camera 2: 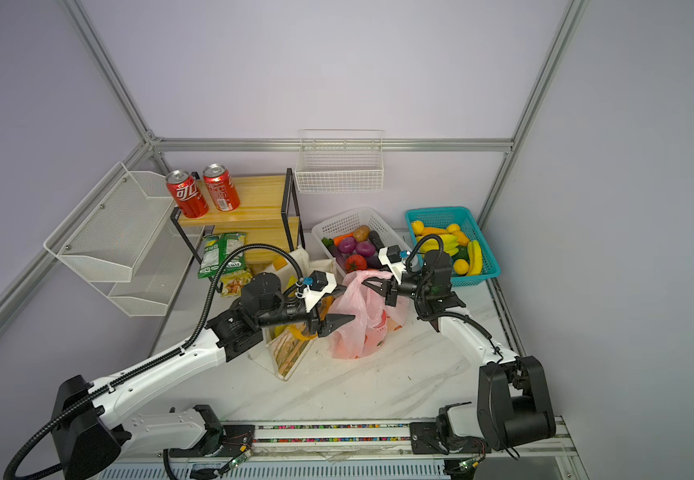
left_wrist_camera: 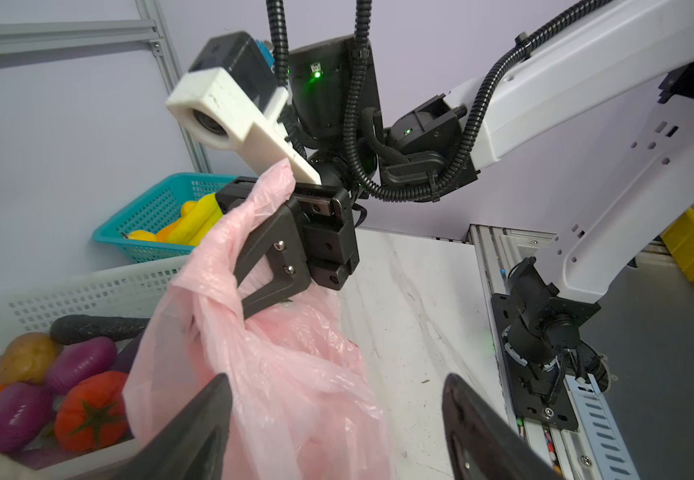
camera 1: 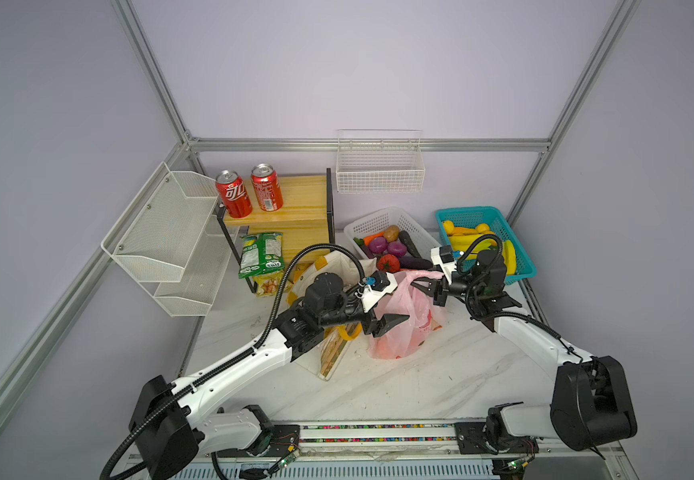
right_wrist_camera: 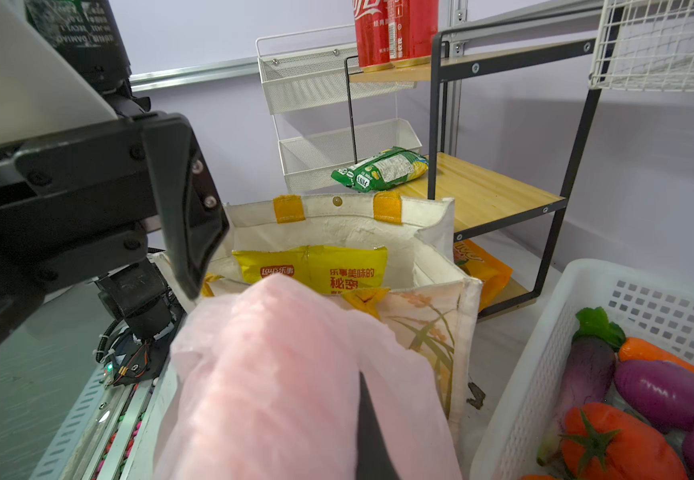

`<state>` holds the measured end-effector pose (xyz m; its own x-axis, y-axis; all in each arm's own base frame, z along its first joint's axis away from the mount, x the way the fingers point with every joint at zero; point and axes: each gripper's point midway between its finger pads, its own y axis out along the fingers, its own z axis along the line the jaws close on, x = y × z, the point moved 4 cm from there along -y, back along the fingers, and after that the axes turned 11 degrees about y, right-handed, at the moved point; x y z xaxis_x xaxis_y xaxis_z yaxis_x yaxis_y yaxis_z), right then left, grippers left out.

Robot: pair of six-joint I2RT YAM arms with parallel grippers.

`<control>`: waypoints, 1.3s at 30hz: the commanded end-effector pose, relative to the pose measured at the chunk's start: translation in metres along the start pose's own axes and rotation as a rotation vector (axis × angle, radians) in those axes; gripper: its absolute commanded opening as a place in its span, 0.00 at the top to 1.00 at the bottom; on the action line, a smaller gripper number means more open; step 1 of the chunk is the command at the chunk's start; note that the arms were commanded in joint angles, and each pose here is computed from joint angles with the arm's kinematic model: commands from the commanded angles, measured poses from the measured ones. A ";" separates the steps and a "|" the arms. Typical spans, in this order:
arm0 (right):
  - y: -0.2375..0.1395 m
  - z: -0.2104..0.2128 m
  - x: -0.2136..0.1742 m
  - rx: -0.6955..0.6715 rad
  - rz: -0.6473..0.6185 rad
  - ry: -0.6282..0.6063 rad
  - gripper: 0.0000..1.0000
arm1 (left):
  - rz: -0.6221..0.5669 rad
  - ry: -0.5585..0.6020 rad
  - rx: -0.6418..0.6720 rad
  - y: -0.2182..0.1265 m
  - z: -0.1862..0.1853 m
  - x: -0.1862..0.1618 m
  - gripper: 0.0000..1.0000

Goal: Place the mixed food into the grocery bags and tie them

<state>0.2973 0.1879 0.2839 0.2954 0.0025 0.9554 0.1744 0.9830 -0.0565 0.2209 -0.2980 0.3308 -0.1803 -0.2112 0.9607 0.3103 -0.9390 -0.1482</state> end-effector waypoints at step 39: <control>-0.008 0.037 -0.004 0.047 -0.105 0.327 1.00 | -0.027 -0.081 -0.151 0.076 -0.011 -0.034 0.50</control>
<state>0.2726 0.1854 0.2803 0.5855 -0.1628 0.7941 0.2303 0.9727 0.0297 0.2363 -0.3713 0.2388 -0.0186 -0.2737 0.9616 0.1498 -0.9517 -0.2680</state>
